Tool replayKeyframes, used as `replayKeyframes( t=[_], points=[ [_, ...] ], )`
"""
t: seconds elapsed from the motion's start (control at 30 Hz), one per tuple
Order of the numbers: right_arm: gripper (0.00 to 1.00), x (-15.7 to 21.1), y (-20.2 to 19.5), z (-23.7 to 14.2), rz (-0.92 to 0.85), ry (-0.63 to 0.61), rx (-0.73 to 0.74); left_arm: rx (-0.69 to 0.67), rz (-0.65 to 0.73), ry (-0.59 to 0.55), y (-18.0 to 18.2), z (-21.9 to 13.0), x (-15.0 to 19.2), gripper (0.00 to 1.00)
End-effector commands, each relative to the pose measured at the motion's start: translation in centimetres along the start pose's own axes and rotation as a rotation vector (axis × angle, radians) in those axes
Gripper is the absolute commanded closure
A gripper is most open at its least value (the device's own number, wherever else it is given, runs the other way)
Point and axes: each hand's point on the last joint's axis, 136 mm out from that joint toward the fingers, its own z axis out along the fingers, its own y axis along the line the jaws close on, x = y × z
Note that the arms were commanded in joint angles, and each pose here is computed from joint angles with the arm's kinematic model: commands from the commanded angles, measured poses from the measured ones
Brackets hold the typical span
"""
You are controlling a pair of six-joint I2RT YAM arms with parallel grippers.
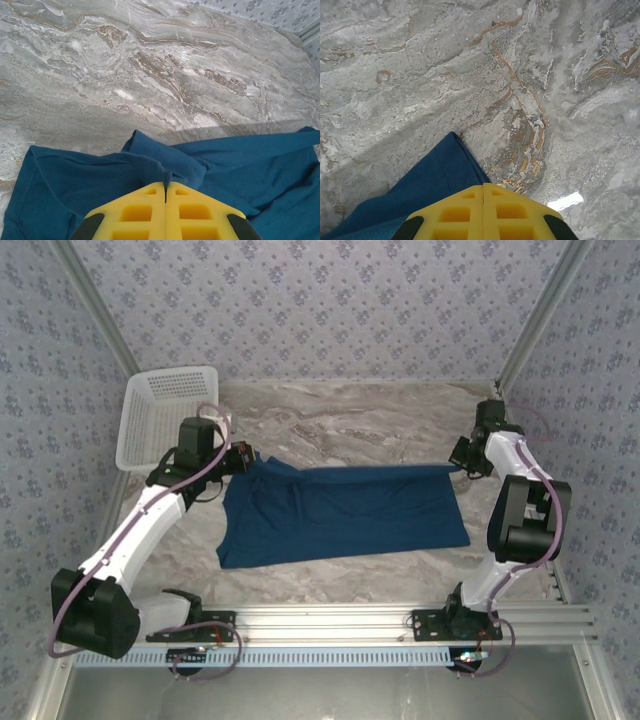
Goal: Fold the inside-out t-shirt
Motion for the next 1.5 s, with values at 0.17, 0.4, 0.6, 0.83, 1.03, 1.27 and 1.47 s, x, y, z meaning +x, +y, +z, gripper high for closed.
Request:
replayKeyframes(
  t=[0.17, 0.4, 0.6, 0.83, 1.03, 1.27, 1.47],
  points=[
    [1.0, -0.5, -0.8, -0.6, -0.016, -0.006, 0.034, 0.004, 0.002, 0.003, -0.1, -1.3, 1.1, 1.0],
    [1.0, 0.4, -1.2, -0.2, -0.014, 0.01, 0.044, 0.076, -0.01, 0.029, -1.0, -2.5, 3.2, 1.0],
    [1.0, 0.7, -1.4, 0.0, -0.015, 0.016, 0.053, 0.081, -0.033, 0.075, -0.7, -3.0, 6.4, 1.0],
    [1.0, 1.7, -1.9, 0.5, -0.018, 0.035, 0.074, 0.056, -0.073, 0.14, 0.6, -2.8, 9.6, 1.0],
    [1.0, 1.7, -2.2, 0.3, -0.018, 0.024, 0.086, 0.053, -0.086, 0.149, 0.7, -3.2, 10.3, 1.0],
    [1.0, 3.1, -2.8, 0.2, -0.016, 0.048, 0.1, 0.065, -0.069, 0.093, 0.0, -4.2, 8.8, 1.0],
    [1.0, 3.4, -2.8, 0.0, -0.011, 0.048, 0.098, 0.053, -0.056, 0.056, -0.1, -5.0, 7.8, 1.0]
  ],
)
